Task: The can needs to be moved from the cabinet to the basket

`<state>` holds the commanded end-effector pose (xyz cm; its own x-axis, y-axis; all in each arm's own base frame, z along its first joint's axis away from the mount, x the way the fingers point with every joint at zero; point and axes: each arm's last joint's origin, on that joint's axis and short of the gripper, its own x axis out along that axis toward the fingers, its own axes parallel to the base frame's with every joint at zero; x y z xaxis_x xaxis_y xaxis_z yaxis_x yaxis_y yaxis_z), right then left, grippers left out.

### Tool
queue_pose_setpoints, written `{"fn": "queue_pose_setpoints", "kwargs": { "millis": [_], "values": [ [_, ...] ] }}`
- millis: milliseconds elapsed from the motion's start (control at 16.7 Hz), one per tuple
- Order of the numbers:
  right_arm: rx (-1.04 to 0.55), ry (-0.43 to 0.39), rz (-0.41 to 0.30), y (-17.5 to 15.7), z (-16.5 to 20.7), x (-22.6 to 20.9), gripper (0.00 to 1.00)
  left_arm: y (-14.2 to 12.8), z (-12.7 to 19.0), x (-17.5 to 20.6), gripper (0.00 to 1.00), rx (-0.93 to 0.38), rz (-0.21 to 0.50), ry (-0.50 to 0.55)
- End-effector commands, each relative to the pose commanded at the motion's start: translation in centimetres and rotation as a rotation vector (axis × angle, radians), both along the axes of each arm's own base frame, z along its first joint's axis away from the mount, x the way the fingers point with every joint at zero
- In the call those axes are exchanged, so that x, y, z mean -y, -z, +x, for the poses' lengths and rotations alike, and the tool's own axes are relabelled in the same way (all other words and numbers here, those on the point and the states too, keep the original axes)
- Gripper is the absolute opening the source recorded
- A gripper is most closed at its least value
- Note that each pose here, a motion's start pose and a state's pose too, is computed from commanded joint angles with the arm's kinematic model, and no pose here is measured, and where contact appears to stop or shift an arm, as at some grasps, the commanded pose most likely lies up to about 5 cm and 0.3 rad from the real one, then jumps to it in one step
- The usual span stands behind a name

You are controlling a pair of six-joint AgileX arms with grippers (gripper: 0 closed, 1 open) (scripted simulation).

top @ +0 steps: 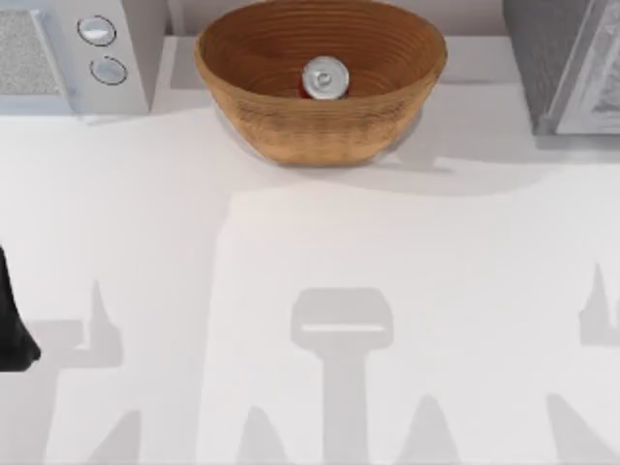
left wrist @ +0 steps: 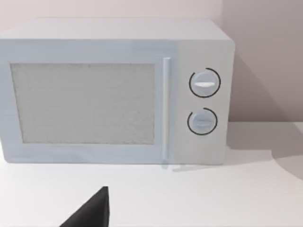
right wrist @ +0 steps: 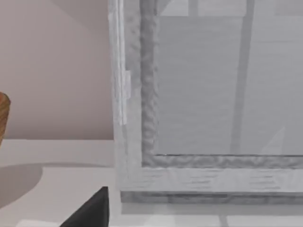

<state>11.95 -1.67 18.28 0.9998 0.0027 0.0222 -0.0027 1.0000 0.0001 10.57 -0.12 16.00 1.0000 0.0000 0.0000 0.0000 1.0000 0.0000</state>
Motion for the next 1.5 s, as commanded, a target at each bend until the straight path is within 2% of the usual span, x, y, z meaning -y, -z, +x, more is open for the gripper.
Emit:
{"fn": "queue_pose_setpoints", "kwargs": {
  "millis": [420, 780, 1140, 1500],
  "values": [
    [-0.007, -0.002, -0.008, -1.6, 2.7, 3.6, 1.0, 0.0, 0.0, 0.0, 1.0, 0.0, 0.0, 0.0],
    [-0.014, 0.013, -0.008, -1.6, 4.3, 8.1, 1.0, 0.0, 0.0, 0.0, 1.0, 0.0, 0.0, 0.0],
    [-0.033, 0.003, 0.017, 0.3, 4.8, 13.5, 1.0, 0.0, 0.0, 0.0, 1.0, 0.0, 0.0, 0.0],
    [-0.022, 0.001, 0.001, 2.0, 3.6, 18.1, 1.0, 0.0, 0.0, 0.0, 1.0, 0.0, 0.0, 0.0]
  ]
}}
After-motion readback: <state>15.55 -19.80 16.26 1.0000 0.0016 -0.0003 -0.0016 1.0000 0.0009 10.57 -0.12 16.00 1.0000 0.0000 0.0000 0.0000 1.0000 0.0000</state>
